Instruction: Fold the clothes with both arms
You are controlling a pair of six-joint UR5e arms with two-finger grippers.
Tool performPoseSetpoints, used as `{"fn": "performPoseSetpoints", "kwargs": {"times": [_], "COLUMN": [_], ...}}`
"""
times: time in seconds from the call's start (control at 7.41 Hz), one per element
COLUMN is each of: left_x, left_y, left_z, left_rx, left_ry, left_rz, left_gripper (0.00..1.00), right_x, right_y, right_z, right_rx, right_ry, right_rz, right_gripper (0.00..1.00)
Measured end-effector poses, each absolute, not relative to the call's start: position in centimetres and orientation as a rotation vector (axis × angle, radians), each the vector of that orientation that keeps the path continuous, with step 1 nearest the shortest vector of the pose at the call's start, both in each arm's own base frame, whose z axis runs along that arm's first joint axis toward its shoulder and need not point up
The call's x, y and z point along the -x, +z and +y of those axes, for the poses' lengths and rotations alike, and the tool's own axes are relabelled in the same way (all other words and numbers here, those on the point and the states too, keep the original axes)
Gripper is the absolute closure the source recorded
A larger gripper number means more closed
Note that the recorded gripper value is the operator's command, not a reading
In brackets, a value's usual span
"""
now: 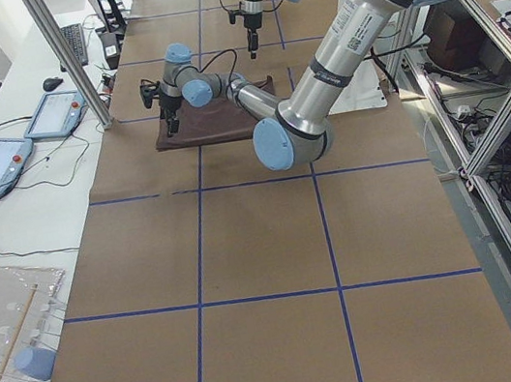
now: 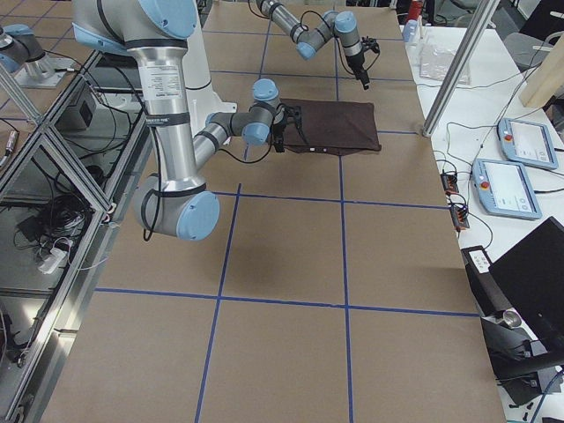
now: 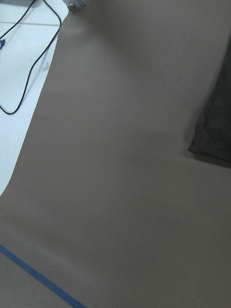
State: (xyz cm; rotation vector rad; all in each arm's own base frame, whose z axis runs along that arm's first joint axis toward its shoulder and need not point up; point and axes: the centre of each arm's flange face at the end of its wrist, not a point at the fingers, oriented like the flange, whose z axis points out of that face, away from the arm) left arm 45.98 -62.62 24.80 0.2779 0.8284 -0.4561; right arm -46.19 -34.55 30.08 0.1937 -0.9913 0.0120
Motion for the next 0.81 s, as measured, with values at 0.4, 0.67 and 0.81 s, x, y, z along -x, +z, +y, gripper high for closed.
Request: {"fn": "performPoseSetpoints", "kwargs": {"times": [0.4,0.67,0.81], "left_x": [-42.2,-41.9,-41.9], "left_y": [25.2,25.4,25.4], "left_z": [-57.9,-57.3,-57.3], "left_rx": [-0.289,-0.290,-0.289], "left_ry": [-0.408,-0.403,-0.402], "left_rz": [0.862,0.865,0.866], "left_gripper": [0.00,0.00,0.00], "right_x": [53.2,56.4,57.1], "right_y": [27.0,26.5,26.6], "right_z": [-35.0,-33.9,-33.3], "right_rx": [-0.154,-0.113,-0.095], "right_ry": [-0.030,-0.062,-0.072], "right_rz": [-0.876,-0.792,-0.758], "right_gripper": [0.00,0.00,0.00]}}
